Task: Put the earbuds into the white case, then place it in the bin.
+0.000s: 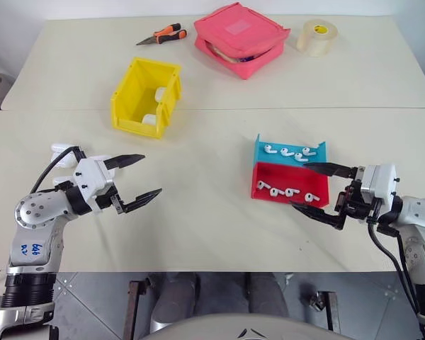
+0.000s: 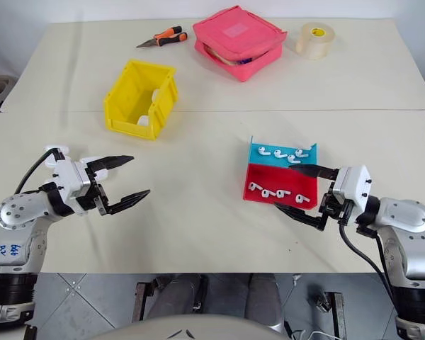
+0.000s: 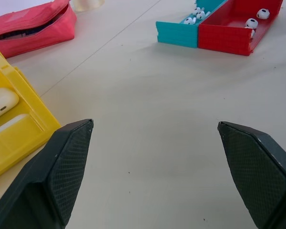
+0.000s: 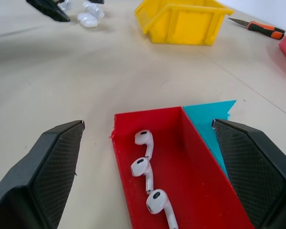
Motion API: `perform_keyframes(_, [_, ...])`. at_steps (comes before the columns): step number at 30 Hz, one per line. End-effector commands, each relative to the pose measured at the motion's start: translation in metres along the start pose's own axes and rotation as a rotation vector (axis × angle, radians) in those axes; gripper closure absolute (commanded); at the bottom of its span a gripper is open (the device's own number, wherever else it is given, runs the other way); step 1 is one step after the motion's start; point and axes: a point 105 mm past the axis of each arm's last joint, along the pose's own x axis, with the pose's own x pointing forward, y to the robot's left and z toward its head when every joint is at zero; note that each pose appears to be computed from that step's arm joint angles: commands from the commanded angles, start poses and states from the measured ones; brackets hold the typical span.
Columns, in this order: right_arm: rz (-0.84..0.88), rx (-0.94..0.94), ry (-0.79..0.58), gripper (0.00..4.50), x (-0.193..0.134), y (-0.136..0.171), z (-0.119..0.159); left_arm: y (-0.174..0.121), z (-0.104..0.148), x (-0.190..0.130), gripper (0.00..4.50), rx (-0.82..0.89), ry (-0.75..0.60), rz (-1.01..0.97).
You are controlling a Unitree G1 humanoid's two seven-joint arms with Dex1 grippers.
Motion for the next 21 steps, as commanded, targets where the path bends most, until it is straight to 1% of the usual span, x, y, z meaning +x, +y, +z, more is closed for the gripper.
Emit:
perform_keyframes(1, [0.006, -0.026, -0.022, 0.0, 0.004, -0.002, 0.003, 0.003, 0.009, -0.001, 0.04, 0.029, -0.024, 0.034])
perform_keyframes(5, [0.038, -0.029, -0.07, 0.0, 0.019, -0.003, 0.008, 0.005, 0.008, -0.013, 0.04, -0.022, -0.015, 0.141])
perform_keyframes(11, [0.13, -0.045, -0.201, 0.0, 0.055, 0.006, 0.029, 0.0, 0.002, -0.056, 0.04, -0.11, 0.017, 0.447])
perform_keyframes(14, [0.177, -0.072, -0.284, 0.0, 0.075, 0.012, 0.044, -0.011, -0.009, -0.091, 0.04, -0.174, 0.074, 0.678])
perform_keyframes(17, [0.204, -0.106, -0.343, 0.0, 0.085, 0.017, 0.054, -0.022, -0.022, -0.119, 0.04, -0.245, 0.151, 0.861])
perform_keyframes(19, [0.216, -0.126, -0.368, 0.0, 0.089, 0.018, 0.058, -0.028, -0.03, -0.133, 0.04, -0.299, 0.194, 0.96])
perform_keyframes(21, [0.22, -0.133, -0.379, 0.0, 0.09, 0.018, 0.06, -0.03, -0.032, -0.14, 0.04, -0.33, 0.212, 1.031])
